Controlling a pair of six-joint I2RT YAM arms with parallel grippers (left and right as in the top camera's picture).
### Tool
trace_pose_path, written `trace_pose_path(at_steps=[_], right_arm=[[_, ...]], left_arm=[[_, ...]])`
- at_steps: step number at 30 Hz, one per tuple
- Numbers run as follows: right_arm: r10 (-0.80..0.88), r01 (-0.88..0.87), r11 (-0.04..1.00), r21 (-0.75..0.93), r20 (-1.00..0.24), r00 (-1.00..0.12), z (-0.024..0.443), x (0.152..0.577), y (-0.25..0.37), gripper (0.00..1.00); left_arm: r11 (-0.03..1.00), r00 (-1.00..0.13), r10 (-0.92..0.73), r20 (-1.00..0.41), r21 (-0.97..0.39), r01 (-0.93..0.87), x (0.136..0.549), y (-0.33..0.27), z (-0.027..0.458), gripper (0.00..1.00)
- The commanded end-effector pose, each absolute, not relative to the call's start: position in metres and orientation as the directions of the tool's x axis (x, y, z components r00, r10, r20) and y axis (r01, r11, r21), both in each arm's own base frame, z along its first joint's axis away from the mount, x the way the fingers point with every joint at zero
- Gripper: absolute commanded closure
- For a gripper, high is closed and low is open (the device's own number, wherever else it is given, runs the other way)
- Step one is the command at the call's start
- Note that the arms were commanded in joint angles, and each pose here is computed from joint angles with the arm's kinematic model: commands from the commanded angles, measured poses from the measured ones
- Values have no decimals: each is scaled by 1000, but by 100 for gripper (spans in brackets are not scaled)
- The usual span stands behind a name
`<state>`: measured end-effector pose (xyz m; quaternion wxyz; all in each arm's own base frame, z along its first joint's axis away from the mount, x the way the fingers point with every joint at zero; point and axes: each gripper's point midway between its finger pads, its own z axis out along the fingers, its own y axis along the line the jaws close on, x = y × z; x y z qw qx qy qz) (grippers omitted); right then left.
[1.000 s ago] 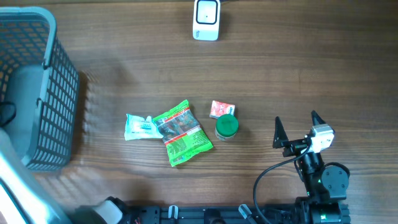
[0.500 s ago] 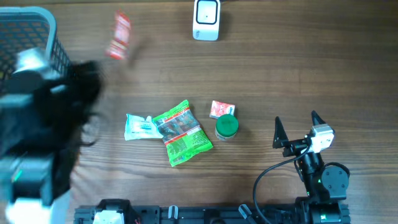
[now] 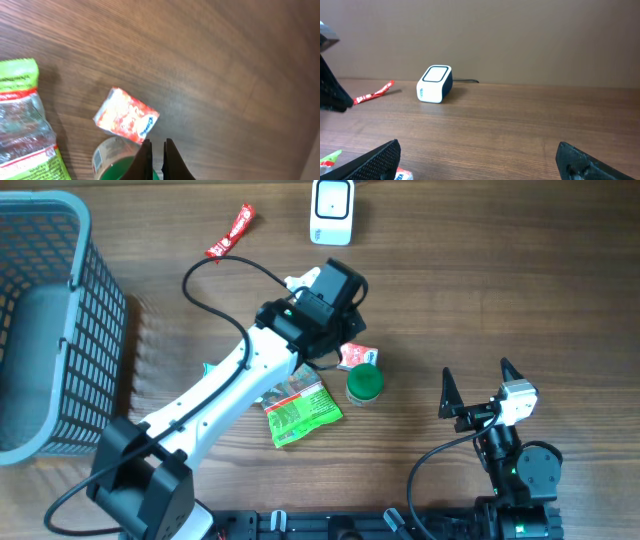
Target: Scan the item barcode
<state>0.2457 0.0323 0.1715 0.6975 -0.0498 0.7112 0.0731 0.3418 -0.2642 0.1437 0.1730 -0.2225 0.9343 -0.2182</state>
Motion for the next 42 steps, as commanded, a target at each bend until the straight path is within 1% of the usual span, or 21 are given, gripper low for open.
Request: trace_pose_path(at_steps=[1,5,7,8,9,10,11,13,14,15,19,22,25,27,30,35,37,42], right_arm=[[43,-190,981,47,-999,-22,172,245,36,0],[43,-190,981,47,-999,-22,172,245,36,1],[43,-190,981,47,-999,-22,172,245,36,0],[43,-190,981,47,-999,-22,172,245,36,0],[43,-190,981,46,-999,-22,172,245,36,0],[43,-190,981,47,-999,-22,172,245,36,0],[43,-190,981,46,-999,-22,172,245,36,0],[43,-190,981,47,-999,-22,172,245,36,0],[43,-190,981,47,-999,-22,172,245,36,0],[43,-190,981,47,-999,-22,172,245,36,0],[43,-190,981,47,-999,-22,172,245,36,0],[44,-190,981,47,-999,-22,172,245,36,0],[43,-190,981,46,-999,-22,172,245,36,0],[43,-190,981,47,-999,-22,172,245,36,0],[44,-190,981,47,-999,-22,172,245,36,0],[43,-190,981,47,-999,-22,172,245,36,0],[44,-190,981,47,-999,-22,172,245,36,0],[44,-190,981,47,-999,-22,172,245,36,0]], left_arm=[[788,-807,-528,-264,-508,-349,353,-251,162,96],[809,-796,-526,-301,-466,-358,357,-236,159,96],[817,-771,-541,-336,-428,-387,361,-222,157,96],[820,-755,-549,-359,-405,-404,363,-212,156,94],[823,-737,-556,-385,-378,-424,366,-202,155,87],[826,-717,-560,-416,-345,-445,368,-190,155,75],[836,-703,-548,-452,-308,-454,371,-178,155,53],[866,-687,-494,-533,-227,-446,379,-156,158,19],[876,-680,-468,-564,-195,-440,384,-147,160,8],[886,-670,-440,-598,-166,-433,389,-138,164,0],[925,-633,-314,-707,-78,-372,422,-107,182,0],[935,-598,-261,-758,-44,-352,446,-82,193,0],[947,-588,-208,-781,-11,-320,468,-64,191,0],[964,-604,-151,-782,19,-266,483,-58,181,0],[985,-641,-15,-767,99,-141,504,-55,157,0],[974,-662,169,-730,226,-1,529,-48,114,0],[973,-667,195,-719,228,39,536,-48,98,0],[986,-663,160,-732,149,73,550,-39,70,0]])
